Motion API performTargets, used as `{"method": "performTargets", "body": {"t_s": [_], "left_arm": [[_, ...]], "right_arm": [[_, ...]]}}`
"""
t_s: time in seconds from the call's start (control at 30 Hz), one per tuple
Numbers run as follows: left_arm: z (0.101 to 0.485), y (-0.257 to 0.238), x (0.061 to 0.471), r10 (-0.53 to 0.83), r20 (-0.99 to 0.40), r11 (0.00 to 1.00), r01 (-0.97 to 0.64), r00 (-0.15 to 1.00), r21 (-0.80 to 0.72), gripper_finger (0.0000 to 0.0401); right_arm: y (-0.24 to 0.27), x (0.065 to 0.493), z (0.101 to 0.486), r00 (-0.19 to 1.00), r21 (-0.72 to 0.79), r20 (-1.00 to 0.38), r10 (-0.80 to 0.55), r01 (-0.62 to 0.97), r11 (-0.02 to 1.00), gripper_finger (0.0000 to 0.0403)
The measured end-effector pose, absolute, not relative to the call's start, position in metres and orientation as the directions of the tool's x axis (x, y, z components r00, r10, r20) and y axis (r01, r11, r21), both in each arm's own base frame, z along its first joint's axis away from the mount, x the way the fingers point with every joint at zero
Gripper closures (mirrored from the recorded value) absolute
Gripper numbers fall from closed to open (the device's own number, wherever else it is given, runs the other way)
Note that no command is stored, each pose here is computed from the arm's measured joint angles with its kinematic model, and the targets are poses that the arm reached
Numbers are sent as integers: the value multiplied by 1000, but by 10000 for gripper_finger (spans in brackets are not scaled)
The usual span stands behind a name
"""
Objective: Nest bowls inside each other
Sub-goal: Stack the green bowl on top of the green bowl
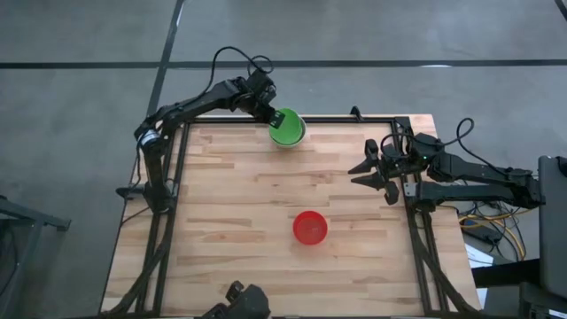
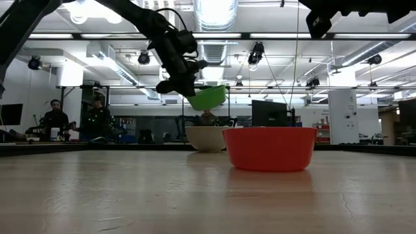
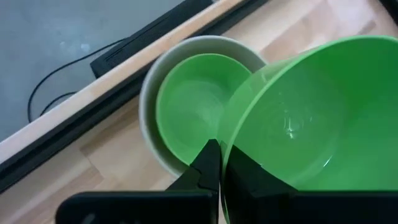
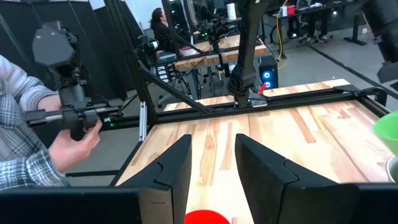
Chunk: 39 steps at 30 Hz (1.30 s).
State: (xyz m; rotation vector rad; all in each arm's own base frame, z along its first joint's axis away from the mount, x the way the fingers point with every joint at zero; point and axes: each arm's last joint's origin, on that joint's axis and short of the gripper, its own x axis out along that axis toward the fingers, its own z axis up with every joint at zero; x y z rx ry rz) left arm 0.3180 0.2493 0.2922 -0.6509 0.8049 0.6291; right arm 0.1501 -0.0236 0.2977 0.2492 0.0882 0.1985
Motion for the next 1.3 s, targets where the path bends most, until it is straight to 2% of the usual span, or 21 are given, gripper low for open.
{"method": "performTargets", "body": {"t_s": [0.43,0.73,1.0,1.3], "left_arm": [[284,261,309,282,-819,412,-834,500,-368,396],[266,262,310,294,-815,416,-835,499,-361,394],[251,264,314,297,-763,442,-791,575,-424,391],[237,261,311,273,-781,416,-801,562,-431,393]], "right_arm": [[-24,150,298,977,252,-62,206,-184,950,282],[-24,150,298,977,252,-62,205,-184,950,282],[-24,150,298,977,251,-61,205,-184,950,282],[-24,150,298,977,251,-61,206,-184,950,282]]}}
